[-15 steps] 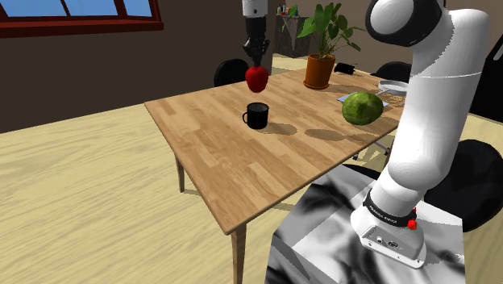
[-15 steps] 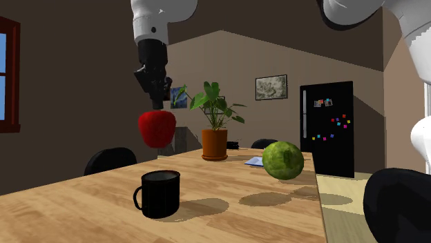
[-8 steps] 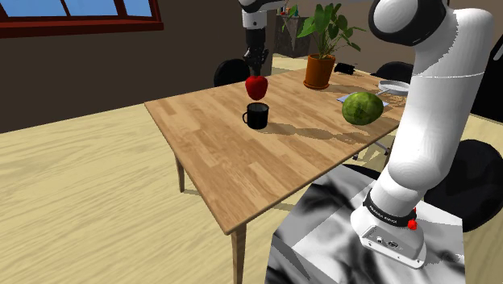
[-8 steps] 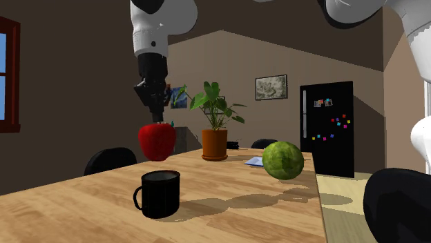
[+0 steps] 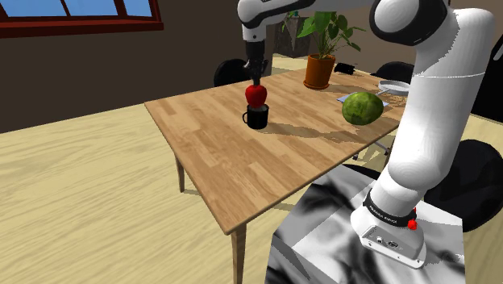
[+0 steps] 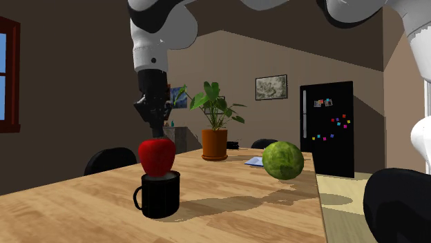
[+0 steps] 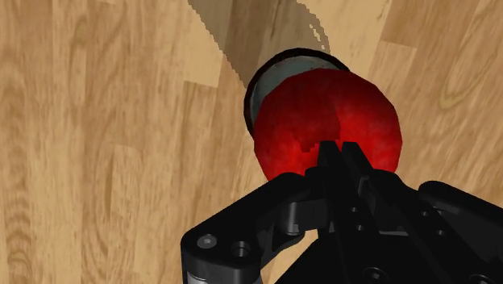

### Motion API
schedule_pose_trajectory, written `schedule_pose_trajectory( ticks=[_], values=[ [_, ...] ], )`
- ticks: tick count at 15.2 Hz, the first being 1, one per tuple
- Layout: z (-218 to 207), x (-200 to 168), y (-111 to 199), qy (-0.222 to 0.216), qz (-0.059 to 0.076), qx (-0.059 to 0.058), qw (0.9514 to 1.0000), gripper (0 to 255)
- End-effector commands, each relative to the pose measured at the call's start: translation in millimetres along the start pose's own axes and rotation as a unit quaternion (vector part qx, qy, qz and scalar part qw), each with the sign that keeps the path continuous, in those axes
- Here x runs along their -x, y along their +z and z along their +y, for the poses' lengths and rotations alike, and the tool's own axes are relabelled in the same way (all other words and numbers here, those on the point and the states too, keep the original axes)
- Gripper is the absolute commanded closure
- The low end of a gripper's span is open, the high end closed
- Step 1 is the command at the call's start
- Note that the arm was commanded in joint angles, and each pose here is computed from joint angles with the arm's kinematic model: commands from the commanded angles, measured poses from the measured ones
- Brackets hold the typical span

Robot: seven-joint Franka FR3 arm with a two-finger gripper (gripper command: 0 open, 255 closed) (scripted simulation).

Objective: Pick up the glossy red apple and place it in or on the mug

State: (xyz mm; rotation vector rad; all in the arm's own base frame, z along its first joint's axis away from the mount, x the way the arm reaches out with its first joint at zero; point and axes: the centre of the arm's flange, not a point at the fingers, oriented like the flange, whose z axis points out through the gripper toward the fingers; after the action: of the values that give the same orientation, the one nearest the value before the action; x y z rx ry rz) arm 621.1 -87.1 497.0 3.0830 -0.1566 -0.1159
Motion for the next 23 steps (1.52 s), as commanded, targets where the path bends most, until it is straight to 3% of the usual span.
schedule_pose_trajectory(
  ticks=[1,7,8,13,17,23],
  values=[
    [0,0,3,0.0,0.0,0.0,1.0,255],
    [0,0,3,0.0,0.0,0.0,1.0,255],
    [0,0,3,0.0,0.0,0.0,1.0,0],
    [0,0,3,0.0,0.0,0.0,1.0,0],
    [0,0,-47,0.0,0.0,0.0,1.0,0],
    [0,0,-47,0.0,0.0,0.0,1.0,0]
  ],
)
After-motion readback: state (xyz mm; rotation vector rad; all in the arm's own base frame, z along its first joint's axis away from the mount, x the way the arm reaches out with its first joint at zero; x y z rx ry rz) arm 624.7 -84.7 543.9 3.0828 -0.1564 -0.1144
